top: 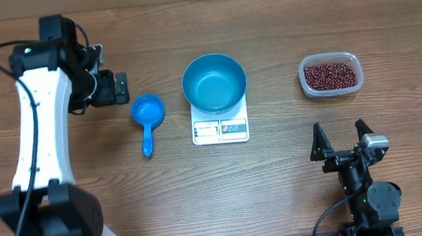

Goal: Scoop item into bowl and weigh 150g on scale
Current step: 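Move the left gripper over the blue scoop's cup, then lower the left gripper and close it on the blue scoop's rim, then lift the blue scoop with the left gripper over the teal bowl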

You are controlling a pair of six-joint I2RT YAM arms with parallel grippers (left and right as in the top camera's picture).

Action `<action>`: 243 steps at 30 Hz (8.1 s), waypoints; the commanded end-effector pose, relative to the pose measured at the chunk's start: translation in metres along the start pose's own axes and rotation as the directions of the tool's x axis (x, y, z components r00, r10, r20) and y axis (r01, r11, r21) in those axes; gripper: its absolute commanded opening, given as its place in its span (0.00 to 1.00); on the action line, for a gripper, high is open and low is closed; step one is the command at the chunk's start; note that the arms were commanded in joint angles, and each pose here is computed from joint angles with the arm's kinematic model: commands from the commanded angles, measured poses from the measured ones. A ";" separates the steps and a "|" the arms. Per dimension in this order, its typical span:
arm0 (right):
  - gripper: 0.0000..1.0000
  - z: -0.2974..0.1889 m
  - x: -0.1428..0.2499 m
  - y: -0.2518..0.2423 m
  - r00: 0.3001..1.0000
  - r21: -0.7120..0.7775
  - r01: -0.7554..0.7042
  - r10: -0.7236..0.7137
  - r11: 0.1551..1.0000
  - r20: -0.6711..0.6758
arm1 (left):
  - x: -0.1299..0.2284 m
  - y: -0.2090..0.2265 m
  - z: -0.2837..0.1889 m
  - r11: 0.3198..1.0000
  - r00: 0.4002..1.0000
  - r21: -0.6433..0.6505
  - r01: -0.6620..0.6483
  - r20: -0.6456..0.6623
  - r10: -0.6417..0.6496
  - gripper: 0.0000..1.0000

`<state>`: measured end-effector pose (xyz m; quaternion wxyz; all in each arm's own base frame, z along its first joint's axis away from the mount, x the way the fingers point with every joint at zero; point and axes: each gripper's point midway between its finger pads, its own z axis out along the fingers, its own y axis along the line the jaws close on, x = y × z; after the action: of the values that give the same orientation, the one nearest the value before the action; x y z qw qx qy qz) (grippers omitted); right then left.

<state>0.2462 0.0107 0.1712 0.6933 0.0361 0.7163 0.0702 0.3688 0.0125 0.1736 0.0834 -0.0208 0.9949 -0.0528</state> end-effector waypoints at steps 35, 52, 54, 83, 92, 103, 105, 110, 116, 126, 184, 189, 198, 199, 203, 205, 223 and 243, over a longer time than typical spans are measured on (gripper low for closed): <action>1.00 0.000 0.002 0.000 1.000 -0.003 0.003 -0.003 1.000 0.004 | -0.047 -0.009 0.091 0.987 0.989 -0.067 -0.148 -0.028 0.147 1.00; 1.00 0.000 0.002 0.000 1.000 -0.003 0.003 -0.003 1.000 0.004 | -0.017 -0.004 0.140 0.968 0.966 -0.044 -0.247 -0.090 0.243 1.00; 1.00 0.000 0.002 0.000 1.000 -0.003 0.003 -0.003 1.000 0.004 | -0.017 -0.004 0.142 0.966 0.965 -0.044 -0.253 -0.087 0.249 1.00; 1.00 0.000 0.002 0.000 1.000 -0.003 0.003 -0.003 1.000 0.004 | -0.017 -0.013 0.157 0.962 0.961 0.010 -0.272 -0.045 0.272 1.00; 1.00 0.000 0.002 0.000 1.000 -0.003 0.003 -0.003 1.000 0.004 | -0.015 -0.013 0.157 0.966 0.965 0.011 -0.257 -0.054 0.257 1.00; 1.00 0.000 0.002 0.000 1.000 -0.003 0.003 -0.003 1.000 0.004 | -0.002 -0.011 0.168 0.967 0.964 0.015 -0.255 -0.077 0.256 1.00; 1.00 0.000 0.002 0.000 1.000 -0.003 0.003 -0.003 1.000 0.004 | 0.000 -0.011 0.170 0.967 0.964 0.016 -0.255 -0.080 0.255 1.00; 1.00 0.000 0.002 0.000 1.000 -0.003 0.003 -0.003 1.000 0.004 | -0.001 -0.010 0.171 0.967 0.964 0.012 -0.256 -0.075 0.256 1.00; 1.00 0.000 0.002 0.000 1.000 -0.003 0.003 -0.003 1.000 0.004 | -0.004 -0.010 0.171 0.966 0.964 0.009 -0.257 -0.063 0.257 0.94; 1.00 0.000 0.002 0.000 1.000 -0.003 0.003 -0.003 1.000 0.004 | -0.005 -0.010 0.171 0.966 0.965 0.008 -0.257 -0.060 0.257 0.71; 1.00 0.000 0.002 0.000 1.000 -0.003 0.003 -0.003 1.000 0.004 | -0.089 -0.033 -0.009 0.999 0.973 0.007 -0.038 0.228 0.035 0.04; 1.00 0.000 0.002 0.000 1.000 -0.003 0.003 -0.003 1.000 0.004 | -0.092 -0.041 -0.081 0.954 0.892 0.132 0.268 0.341 -0.297 0.04; 1.00 0.000 0.002 0.000 1.000 -0.003 0.003 -0.003 1.000 0.004 | -0.033 -0.083 -0.130 0.619 0.668 0.393 0.680 0.017 -0.744 0.04; 1.00 0.000 0.002 0.000 1.000 -0.003 0.003 -0.003 1.000 0.004 | -0.027 -0.087 -0.128 0.616 0.672 0.386 0.687 -0.015 -0.740 0.04; 1.00 0.000 0.002 0.000 1.000 -0.003 0.003 -0.003 1.000 0.004 | 0.002 -0.097 -0.118 0.632 0.681 0.295 0.717 -0.099 -0.726 0.04; 1.00 0.000 0.002 0.000 1.000 -0.003 0.003 -0.003 1.000 0.004 | 0.013 -0.104 -0.115 0.649 0.691 0.261 0.715 -0.123 -0.712 0.04; 1.00 0.000 0.002 0.000 1.000 -0.003 0.003 -0.003 1.000 0.004 | 0.056 -0.161 -0.101 0.597 0.591 0.042 0.801 0.106 -0.800 0.04; 1.00 -0.006 -0.045 0.013 0.970 -0.090 -0.188 0.199 0.978 0.137 | 0.067 -0.180 -0.100 0.578 0.575 0.050 0.814 0.064 -0.816 0.04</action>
<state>0.2459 0.0124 0.1902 0.7177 0.0500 0.6879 0.0963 0.2913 -0.1589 0.2806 0.0892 -0.4675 0.8745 -0.0935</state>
